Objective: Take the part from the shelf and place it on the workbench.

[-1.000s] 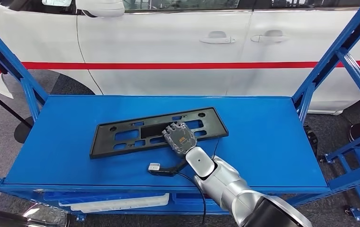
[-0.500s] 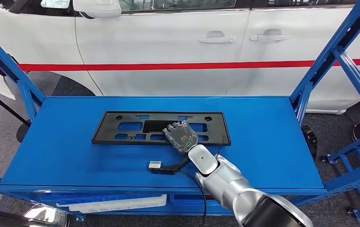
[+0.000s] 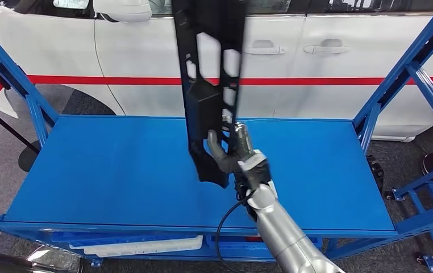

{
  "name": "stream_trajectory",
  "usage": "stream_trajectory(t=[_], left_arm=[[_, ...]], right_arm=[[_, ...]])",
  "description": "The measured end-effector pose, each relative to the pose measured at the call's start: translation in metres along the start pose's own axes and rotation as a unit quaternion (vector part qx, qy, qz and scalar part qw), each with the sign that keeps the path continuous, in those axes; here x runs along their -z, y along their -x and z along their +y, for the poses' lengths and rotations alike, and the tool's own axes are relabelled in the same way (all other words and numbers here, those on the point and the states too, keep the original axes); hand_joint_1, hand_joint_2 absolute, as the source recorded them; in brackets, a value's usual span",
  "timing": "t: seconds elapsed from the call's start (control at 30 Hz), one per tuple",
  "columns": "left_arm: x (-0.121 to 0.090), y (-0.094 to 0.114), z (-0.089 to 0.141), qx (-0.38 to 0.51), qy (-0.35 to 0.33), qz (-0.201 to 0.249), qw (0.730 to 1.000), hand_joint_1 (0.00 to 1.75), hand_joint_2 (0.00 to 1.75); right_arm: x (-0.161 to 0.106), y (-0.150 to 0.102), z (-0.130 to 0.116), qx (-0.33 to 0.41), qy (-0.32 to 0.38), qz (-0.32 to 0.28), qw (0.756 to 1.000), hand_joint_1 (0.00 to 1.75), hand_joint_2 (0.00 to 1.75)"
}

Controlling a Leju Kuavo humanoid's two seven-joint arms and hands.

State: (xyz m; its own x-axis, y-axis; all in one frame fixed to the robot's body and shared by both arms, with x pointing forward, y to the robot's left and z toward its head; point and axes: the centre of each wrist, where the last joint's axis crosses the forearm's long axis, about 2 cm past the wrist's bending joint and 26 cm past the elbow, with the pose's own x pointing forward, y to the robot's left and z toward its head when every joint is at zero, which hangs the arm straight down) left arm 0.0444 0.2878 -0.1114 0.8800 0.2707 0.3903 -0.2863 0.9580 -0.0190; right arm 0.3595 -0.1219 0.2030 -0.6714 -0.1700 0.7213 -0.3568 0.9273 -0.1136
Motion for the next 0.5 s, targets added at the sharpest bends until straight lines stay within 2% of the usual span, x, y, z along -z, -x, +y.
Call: stream_trajectory(t=[0.1, 0.2, 0.37, 0.5], left_arm=[[-0.001, 0.002, 0.001, -0.01, -0.001, -0.009, 1.0, 0.0, 1.75], [-0.001, 0.003, 0.002, -0.015, -0.002, -0.016, 1.0, 0.0, 1.75], [0.0, 0.001, 0.001, -0.014, -0.005, -0.018, 1.0, 0.0, 1.75], [0.001, -0.002, 0.001, -0.015, -0.015, -0.01, 1.0, 0.0, 1.75]], right_arm=[[-0.003, -0.036, -0.007, 0.18, -0.008, -0.078, 0.981, 1.68, 1.75], [-0.014, -0.062, -0.01, 0.269, -0.045, -0.136, 0.953, 1.68, 1.75], [-0.016, -0.101, -0.014, 0.305, -0.121, -0.217, 0.919, 1.68, 1.75], [-0.013, -0.118, -0.016, 0.284, -0.144, -0.245, 0.916, 1.68, 1.75]])
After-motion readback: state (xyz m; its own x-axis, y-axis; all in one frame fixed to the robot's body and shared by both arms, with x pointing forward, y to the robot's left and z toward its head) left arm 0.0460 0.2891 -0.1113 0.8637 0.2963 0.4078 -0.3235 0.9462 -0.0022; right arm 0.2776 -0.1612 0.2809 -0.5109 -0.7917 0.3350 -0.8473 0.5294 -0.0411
